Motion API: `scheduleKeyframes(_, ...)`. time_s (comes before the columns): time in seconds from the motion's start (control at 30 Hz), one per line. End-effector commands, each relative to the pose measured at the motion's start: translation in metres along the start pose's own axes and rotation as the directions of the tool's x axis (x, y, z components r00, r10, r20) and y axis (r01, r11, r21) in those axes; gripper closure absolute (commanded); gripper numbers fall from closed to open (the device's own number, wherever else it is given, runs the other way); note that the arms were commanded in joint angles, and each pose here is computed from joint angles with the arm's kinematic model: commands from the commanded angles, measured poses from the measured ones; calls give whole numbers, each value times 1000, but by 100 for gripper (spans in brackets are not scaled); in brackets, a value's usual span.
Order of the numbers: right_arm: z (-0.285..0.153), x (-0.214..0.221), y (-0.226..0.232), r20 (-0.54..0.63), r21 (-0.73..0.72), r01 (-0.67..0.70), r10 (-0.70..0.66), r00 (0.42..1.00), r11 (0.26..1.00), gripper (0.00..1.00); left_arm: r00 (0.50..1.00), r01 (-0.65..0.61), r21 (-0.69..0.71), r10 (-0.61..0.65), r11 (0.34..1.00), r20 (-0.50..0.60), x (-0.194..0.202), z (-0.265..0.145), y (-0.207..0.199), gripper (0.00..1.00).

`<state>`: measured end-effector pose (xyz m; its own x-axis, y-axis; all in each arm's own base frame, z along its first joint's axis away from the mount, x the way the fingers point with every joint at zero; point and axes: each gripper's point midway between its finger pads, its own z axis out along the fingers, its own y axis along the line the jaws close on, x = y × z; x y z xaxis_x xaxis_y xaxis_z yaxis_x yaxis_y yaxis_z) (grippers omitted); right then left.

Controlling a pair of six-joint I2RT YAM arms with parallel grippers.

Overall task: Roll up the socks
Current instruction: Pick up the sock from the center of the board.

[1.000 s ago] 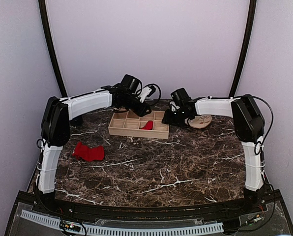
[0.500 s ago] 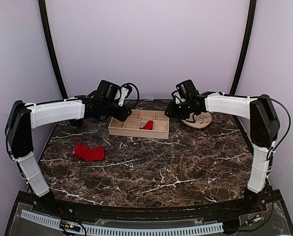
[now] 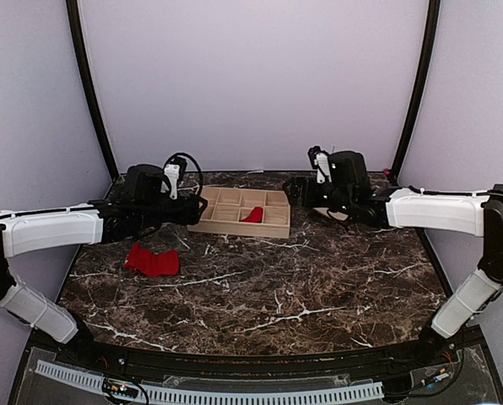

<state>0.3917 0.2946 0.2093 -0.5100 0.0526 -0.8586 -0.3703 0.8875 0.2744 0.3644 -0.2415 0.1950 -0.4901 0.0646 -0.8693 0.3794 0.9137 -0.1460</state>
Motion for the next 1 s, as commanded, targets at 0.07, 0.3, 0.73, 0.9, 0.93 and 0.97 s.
scheduleKeyframes(0.07, -36, -70, -21, 391, -78, -127, 148, 908, 989, 0, 968, 165, 35, -169, 986, 188, -22, -33, 9, 1)
scheduleKeyframes(0.3, -13, -68, 14, 307, -194, 14, 47, 950, 981, 22, 989, 129, -59, -124, 990, 83, 20, -28, 28, 1)
scheduleKeyframes(0.73, 48, -1, 18, 2, -57, 6, -6, 1000, 998, 27, 932, -65, -409, -91, 910, -351, 116, -25, 48, 7)
scheduleKeyframes(0.9, 47, 11, 21, -50, -70, -11, 8, 999, 997, 29, 896, -122, -479, -111, 869, -430, 134, -23, 52, 12)
scheduleKeyframes(0.93, 47, 12, 22, -55, -72, -13, 9, 998, 997, 29, 894, -125, -491, -117, 862, -433, 136, -23, 54, 13)
scheduleKeyframes(0.97, 45, 14, 23, -59, -76, -15, 10, 998, 997, 29, 893, -126, -498, -120, 858, -433, 137, -22, 54, 13)
